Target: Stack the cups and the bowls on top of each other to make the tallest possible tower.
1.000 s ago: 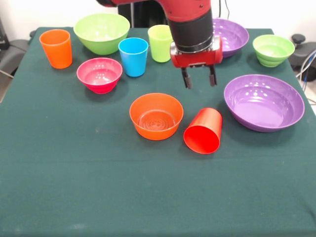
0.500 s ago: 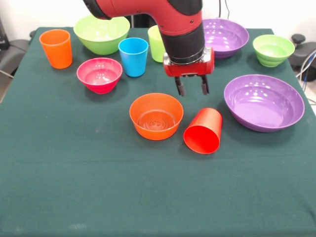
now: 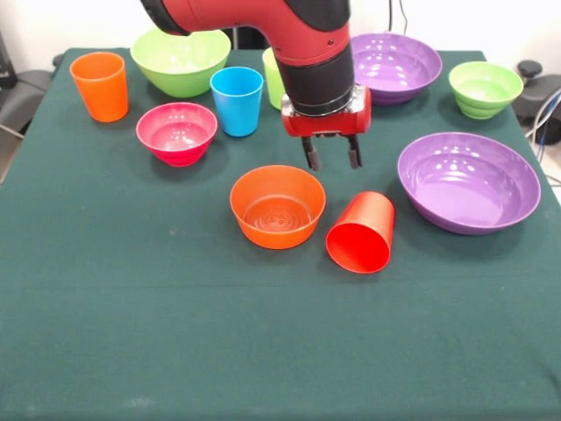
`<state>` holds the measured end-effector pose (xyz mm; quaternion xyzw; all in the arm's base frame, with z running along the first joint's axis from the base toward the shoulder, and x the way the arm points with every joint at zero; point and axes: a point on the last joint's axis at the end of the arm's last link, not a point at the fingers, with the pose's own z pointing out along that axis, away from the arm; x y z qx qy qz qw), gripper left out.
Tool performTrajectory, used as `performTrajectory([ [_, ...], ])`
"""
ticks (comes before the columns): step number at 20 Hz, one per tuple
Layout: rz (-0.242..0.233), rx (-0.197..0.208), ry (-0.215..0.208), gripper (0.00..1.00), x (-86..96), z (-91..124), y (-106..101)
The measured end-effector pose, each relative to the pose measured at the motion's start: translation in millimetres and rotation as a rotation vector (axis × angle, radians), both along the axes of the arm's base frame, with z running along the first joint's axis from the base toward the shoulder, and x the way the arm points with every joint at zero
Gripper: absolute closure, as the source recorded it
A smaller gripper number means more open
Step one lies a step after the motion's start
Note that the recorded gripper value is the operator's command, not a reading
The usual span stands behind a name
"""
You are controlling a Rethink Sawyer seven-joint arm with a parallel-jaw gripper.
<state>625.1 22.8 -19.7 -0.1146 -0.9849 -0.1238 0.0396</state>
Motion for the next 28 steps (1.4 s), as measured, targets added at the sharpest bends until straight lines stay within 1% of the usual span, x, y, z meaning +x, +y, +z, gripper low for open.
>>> performTrajectory([
  [7,-0.014,-0.009,-0.002,0.00,0.4,2,-11],
  [13,-0.037,-0.018,-0.007,0.00,1.8,6,-28],
  [20,-0.053,-0.023,-0.003,0.00,0.1,5,-40],
  [24,-0.061,-0.022,0.004,0.00,-2.5,0,-44],
  [28,-0.062,-0.018,0.012,0.00,-5.1,-4,-43],
])
